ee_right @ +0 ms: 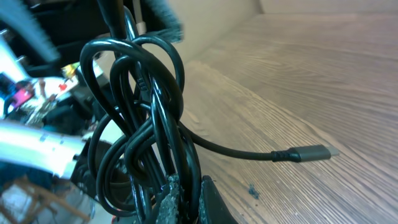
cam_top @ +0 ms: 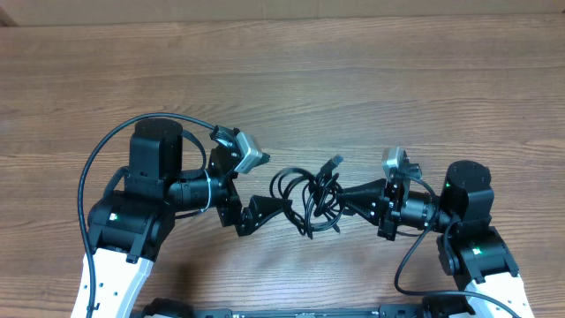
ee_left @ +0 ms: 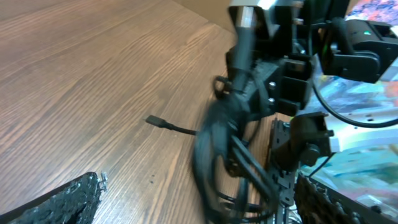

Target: Untangle cables

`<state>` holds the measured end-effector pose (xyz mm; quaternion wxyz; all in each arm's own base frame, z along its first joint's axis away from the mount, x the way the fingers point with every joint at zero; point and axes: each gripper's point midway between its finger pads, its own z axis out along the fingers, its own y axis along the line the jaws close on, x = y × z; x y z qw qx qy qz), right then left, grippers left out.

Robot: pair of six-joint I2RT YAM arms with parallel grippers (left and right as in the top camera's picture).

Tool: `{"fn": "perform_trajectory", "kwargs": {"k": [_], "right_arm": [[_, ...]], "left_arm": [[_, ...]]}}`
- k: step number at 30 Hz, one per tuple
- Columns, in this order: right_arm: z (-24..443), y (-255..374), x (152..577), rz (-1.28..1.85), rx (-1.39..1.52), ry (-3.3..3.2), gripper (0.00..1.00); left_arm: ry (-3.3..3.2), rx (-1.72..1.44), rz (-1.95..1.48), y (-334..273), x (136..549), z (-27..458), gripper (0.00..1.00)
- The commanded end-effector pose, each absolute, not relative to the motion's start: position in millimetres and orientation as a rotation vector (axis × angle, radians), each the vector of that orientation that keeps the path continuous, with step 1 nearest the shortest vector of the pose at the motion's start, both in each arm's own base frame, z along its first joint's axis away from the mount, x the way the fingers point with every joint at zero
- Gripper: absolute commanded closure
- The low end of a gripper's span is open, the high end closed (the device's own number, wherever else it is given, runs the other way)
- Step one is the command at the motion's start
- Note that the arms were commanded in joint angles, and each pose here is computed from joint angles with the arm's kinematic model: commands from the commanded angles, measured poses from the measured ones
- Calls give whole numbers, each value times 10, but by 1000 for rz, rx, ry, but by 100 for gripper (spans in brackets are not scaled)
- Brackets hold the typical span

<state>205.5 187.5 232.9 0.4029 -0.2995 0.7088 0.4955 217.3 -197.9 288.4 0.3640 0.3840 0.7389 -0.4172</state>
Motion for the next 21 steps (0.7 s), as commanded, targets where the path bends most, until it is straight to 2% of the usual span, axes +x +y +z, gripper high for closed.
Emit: {"fn": "perform_trajectory", "kwargs": {"k": [1,10,21], "right_arm": [[2375,1817,2210,1230,-609,1851,96],[2396,1753,2364,1219,-446,1898,96],[2727,1810,2355,1350,-405,1805,96]], "left_arm": [[1841,1007,-1127,-2008,2082,3069,0],[1878,997,-1111,-1985,2081,3009,0],[2112,881,-825,-1705,2303,2632,0]]}}
